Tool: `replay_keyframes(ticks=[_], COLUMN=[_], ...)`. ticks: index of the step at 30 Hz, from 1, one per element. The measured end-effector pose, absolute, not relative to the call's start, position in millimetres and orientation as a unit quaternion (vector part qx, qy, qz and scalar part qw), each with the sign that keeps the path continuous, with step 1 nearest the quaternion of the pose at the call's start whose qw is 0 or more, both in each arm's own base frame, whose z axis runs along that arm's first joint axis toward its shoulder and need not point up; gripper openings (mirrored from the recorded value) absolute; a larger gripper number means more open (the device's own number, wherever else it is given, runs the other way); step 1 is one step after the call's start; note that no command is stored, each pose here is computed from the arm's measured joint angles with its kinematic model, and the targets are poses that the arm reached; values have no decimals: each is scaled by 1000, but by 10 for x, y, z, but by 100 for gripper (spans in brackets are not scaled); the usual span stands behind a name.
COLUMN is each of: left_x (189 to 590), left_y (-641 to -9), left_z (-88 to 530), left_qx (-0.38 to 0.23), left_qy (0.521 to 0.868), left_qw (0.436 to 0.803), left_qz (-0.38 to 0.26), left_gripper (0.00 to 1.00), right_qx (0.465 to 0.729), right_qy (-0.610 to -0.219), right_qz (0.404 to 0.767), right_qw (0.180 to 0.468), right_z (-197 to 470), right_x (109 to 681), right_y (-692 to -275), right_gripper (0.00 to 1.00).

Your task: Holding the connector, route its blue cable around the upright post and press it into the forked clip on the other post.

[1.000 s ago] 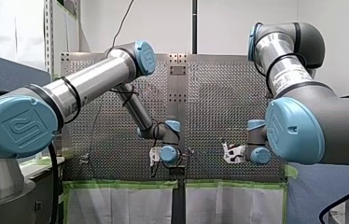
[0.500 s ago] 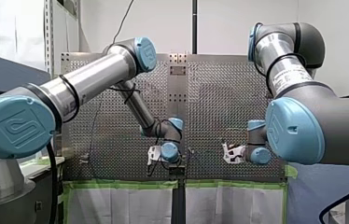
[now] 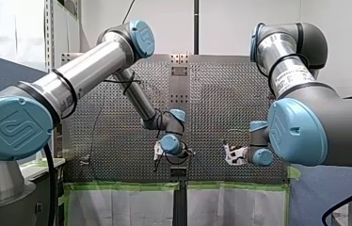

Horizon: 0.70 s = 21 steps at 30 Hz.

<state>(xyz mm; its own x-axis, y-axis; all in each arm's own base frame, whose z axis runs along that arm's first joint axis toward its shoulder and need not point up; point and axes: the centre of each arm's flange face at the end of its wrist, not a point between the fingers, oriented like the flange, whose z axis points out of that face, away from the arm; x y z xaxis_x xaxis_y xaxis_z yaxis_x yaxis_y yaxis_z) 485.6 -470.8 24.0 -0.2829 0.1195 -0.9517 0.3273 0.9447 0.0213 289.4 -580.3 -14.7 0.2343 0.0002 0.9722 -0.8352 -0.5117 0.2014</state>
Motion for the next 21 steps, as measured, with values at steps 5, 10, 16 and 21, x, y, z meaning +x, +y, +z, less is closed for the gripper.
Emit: replay_keyframes(ticks=[5, 10, 16, 21], left_x=[4722, 4637, 4609, 4579], left_y=[-4801, -4825, -4839, -4867], left_z=[217, 186, 184, 184], left_qx=[160, 166, 165, 166], left_qy=[798, 800, 799, 799], left_qw=[573, 569, 570, 570], left_qz=[-101, -100, -96, -97], left_gripper=[100, 100, 100, 100], right_qx=[683, 684, 684, 684], right_qy=[-306, -307, -306, -307], right_qz=[538, 537, 537, 537], right_qw=[388, 387, 387, 387], right_z=[-149, -150, -150, -150], right_x=[2893, 2893, 2894, 2894], right_y=[-5801, -5800, -5799, -5799], right_gripper=[0, 0, 0, 0])
